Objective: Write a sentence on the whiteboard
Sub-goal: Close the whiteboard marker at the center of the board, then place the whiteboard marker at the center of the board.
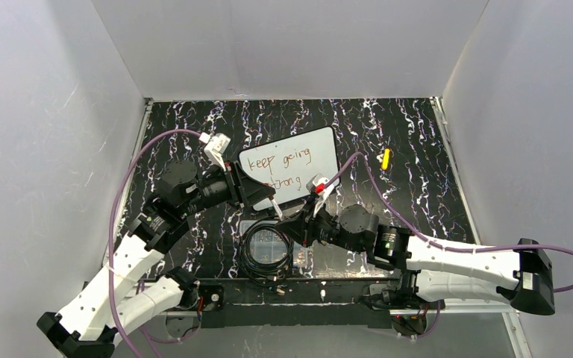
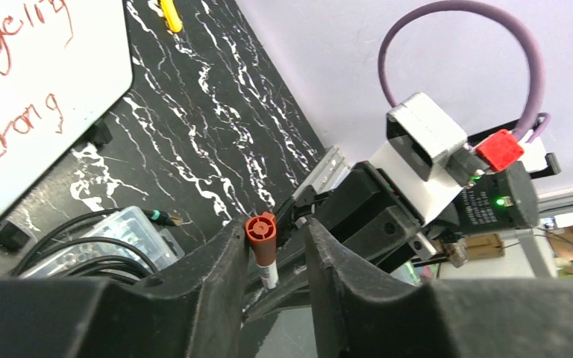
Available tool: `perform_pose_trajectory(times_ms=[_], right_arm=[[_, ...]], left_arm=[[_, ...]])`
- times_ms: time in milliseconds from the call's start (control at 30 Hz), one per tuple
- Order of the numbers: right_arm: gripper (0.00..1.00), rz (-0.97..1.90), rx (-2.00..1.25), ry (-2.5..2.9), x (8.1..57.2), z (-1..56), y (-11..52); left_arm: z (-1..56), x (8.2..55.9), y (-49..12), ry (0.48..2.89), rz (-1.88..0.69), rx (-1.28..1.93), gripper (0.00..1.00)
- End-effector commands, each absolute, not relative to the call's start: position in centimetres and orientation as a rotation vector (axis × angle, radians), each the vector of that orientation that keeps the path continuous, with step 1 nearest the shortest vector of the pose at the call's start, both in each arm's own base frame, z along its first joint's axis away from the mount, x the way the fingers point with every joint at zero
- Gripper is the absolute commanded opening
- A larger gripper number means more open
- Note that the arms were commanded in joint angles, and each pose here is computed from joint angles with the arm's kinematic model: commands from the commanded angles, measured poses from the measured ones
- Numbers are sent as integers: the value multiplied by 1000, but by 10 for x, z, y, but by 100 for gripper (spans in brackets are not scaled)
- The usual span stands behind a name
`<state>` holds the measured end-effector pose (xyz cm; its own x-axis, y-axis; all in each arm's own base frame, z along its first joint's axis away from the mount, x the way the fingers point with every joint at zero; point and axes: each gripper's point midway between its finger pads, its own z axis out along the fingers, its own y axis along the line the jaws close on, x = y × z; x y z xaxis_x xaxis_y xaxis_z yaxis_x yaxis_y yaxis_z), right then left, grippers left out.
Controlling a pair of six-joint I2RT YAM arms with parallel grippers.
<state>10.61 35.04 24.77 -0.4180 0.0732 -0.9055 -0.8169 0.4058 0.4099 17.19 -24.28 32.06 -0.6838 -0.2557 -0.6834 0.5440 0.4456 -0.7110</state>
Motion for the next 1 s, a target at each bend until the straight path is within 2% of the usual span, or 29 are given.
perform_pose_trajectory(times_ms=[0,133,667,700,833,900,967], right_arm=[[1,1183,-662,1660,105,263,354],[1,1150,-615,1690,112,261,352],[1,1018,-367,1707,154,273,331],[1,1002,-379,1715,155,270,330],[1,889,-406,1782,160,251,320],[1,802,-401,1828,165,237,309],[1,667,-378,1896,173,220,290]], left_arm=[[316,168,-249,1934,-1377,257,24],[307,163,-251,1943,-1408,275,1],[244,141,-258,2047,-1479,273,0],[241,142,-256,2072,-1448,271,5],[248,157,-245,2100,-1275,283,63],[254,167,-239,2105,-1204,289,78],[256,180,-229,2105,-1109,277,83]])
